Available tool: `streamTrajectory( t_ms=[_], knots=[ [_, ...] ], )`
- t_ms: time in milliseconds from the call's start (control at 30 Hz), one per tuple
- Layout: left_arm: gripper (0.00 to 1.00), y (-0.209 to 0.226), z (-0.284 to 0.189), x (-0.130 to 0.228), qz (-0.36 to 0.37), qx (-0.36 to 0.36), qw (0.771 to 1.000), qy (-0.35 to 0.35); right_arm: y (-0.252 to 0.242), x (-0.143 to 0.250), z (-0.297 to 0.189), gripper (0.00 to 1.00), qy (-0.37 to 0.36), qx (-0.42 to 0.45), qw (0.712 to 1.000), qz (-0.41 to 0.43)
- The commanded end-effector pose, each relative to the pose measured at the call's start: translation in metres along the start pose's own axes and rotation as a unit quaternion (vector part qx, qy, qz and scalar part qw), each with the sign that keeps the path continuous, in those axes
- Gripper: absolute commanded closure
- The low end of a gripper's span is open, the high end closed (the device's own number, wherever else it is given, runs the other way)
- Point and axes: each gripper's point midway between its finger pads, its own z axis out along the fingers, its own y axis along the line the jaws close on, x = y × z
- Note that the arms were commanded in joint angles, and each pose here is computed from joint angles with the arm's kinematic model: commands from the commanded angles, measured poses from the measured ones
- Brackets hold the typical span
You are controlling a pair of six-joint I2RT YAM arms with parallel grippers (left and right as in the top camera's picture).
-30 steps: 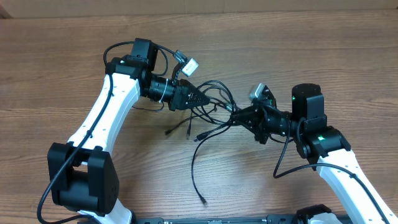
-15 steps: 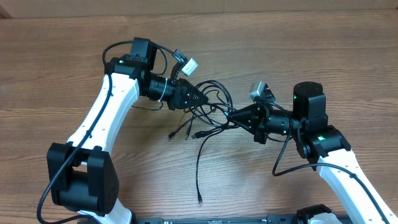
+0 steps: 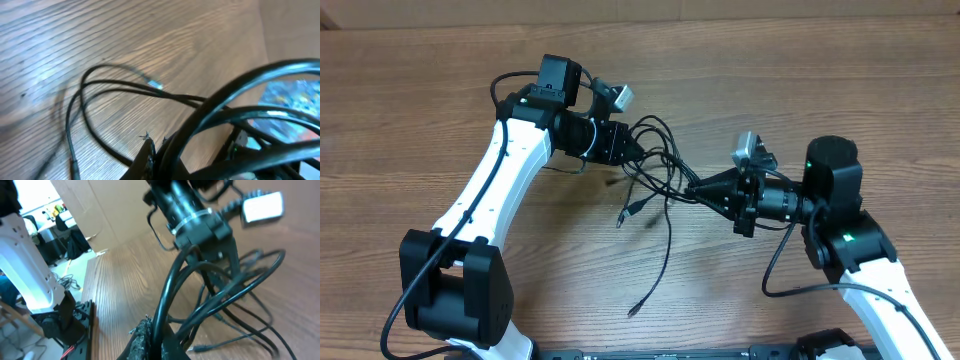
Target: Untangle cables
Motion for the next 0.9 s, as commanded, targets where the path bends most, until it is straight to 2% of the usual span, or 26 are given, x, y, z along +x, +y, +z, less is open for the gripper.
streamTrajectory(
  t_ms=[0, 133, 367, 633, 867],
  knots=[
    [0.96, 0.047, -0.007, -0.001, -0.047, -0.113, 0.992, -0.009, 0.033, -0.031, -0.012, 0.96, -0.036, -0.034, 0.998, -0.047],
    [0.96, 0.060, -0.010, 0.002, -0.070, -0.154, 0.985, -0.008, 0.045, -0.048, -0.019, 0.96, -0.061, -0.033, 0.995, -0.078],
    [0.96, 0.062, -0.011, 0.005, -0.075, -0.159, 0.984, -0.003, 0.059, -0.073, -0.032, 0.96, -0.099, -0.015, 0.988, -0.118],
    [0.96, 0.065, -0.013, 0.007, -0.079, -0.162, 0.984, 0.000, 0.046, -0.070, -0.034, 0.92, -0.097, 0.033, 0.990, -0.092],
    [0.96, 0.027, -0.005, 0.009, 0.013, -0.052, 0.998, 0.015, 0.007, -0.040, -0.029, 0.86, -0.052, 0.106, 0.993, -0.006]
  ],
)
